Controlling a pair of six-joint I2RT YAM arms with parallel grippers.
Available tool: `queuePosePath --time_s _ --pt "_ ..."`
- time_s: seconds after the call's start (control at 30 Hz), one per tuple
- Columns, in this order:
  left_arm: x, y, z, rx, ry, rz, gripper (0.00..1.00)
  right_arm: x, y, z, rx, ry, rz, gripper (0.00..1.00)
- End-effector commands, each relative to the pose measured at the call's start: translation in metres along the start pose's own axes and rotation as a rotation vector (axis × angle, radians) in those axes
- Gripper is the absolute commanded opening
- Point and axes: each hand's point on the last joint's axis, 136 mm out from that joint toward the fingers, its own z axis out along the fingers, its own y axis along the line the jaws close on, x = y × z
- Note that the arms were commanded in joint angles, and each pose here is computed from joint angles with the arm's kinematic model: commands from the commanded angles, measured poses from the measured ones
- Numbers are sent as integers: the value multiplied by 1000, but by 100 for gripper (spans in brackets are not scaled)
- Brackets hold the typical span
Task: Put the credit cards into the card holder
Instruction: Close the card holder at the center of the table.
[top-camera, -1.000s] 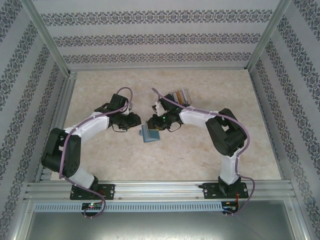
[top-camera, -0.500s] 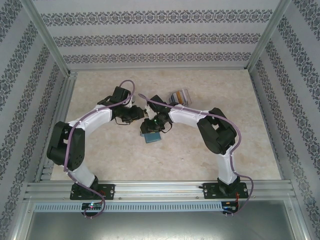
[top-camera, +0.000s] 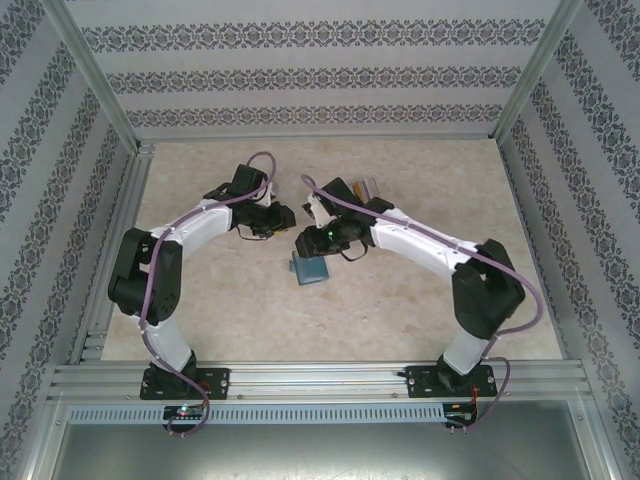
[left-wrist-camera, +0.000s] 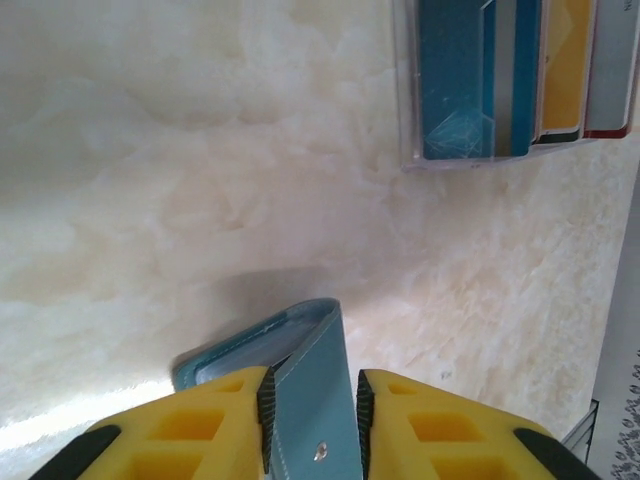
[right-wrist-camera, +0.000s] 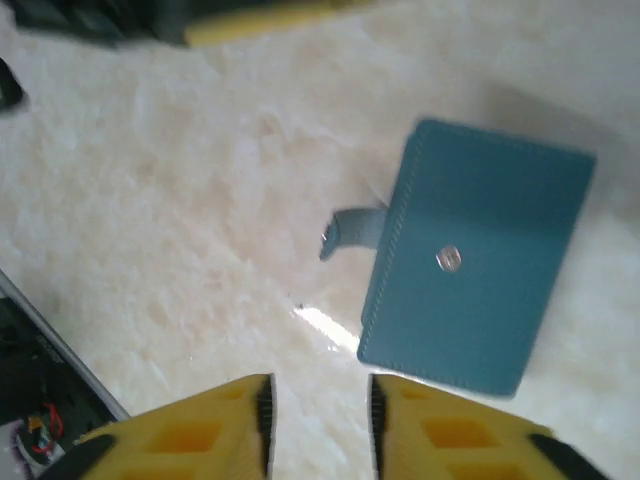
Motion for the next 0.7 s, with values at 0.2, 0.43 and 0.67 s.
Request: queuePosePath --time_s 0.2,0.43,0.67 --pt "17 -35 32 96 138 93 29 42 -27 45 -70 48 183 25" --pt "40 -1 43 18 169 57 29 31 -52 66 -48 23 227 23" --pt "64 30 36 -65 189 47 28 -11 -77 66 -34 -34 236 22"
